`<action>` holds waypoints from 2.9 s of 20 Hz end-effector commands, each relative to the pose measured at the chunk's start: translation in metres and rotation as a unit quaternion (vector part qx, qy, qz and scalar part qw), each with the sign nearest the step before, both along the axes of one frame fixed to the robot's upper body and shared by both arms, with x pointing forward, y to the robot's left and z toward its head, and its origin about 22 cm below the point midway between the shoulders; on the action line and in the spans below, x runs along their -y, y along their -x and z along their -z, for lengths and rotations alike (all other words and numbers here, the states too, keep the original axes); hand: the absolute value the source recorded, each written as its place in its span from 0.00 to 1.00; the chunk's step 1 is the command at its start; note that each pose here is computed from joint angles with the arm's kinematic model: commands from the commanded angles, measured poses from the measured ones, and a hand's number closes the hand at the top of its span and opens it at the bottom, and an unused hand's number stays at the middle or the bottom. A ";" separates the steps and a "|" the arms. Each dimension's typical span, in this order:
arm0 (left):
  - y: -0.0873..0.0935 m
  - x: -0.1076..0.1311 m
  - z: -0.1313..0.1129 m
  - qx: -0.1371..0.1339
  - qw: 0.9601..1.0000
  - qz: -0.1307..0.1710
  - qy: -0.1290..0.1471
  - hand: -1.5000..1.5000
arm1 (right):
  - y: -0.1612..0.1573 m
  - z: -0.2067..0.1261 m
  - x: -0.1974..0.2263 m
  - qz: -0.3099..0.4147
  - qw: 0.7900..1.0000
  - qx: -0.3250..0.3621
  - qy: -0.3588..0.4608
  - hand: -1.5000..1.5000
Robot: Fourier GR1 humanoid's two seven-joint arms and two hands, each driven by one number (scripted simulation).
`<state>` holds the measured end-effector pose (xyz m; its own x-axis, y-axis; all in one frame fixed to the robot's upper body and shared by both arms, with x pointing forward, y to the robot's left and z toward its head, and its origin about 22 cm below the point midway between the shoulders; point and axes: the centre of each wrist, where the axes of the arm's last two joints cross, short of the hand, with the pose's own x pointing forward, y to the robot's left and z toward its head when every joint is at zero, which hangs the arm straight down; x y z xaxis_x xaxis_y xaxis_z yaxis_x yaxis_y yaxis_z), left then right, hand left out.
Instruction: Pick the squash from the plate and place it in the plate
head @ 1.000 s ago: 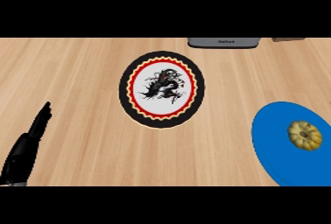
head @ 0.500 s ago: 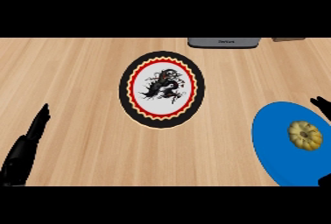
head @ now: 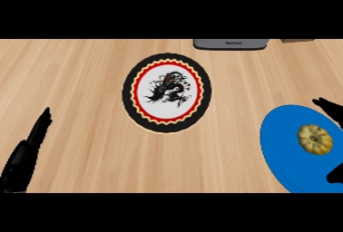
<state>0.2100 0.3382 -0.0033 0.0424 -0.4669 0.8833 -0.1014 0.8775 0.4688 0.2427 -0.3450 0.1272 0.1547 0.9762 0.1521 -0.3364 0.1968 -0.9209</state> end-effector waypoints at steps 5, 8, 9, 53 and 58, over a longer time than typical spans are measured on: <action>-0.012 0.012 -0.002 0.002 1.000 -0.011 0.000 0.50 | -0.014 0.038 0.009 -0.011 0.999 -0.043 0.012 0.00; 0.014 -0.003 0.003 -0.009 1.000 -0.001 -0.009 0.50 | -0.030 0.033 0.014 -0.001 0.999 -0.045 0.027 0.00; -0.001 -0.002 -0.011 -0.009 1.000 -0.003 0.003 0.50 | -0.016 0.042 0.005 0.003 0.999 -0.048 0.017 0.00; -0.020 0.003 0.002 -0.004 1.000 0.019 -0.007 0.50 | -0.189 -0.046 -0.002 -0.239 0.896 0.335 -0.166 1.00; -0.012 0.015 0.012 -0.004 1.000 0.006 0.007 0.50 | -0.203 -0.074 -0.032 -0.311 0.871 0.298 -0.237 1.00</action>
<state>0.2258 0.3282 -0.0096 0.0274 -0.4649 0.8849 -0.0792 0.8815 0.4656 0.4348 -0.3397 0.1868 -0.5373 0.7468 0.3919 0.0701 0.5026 -0.8617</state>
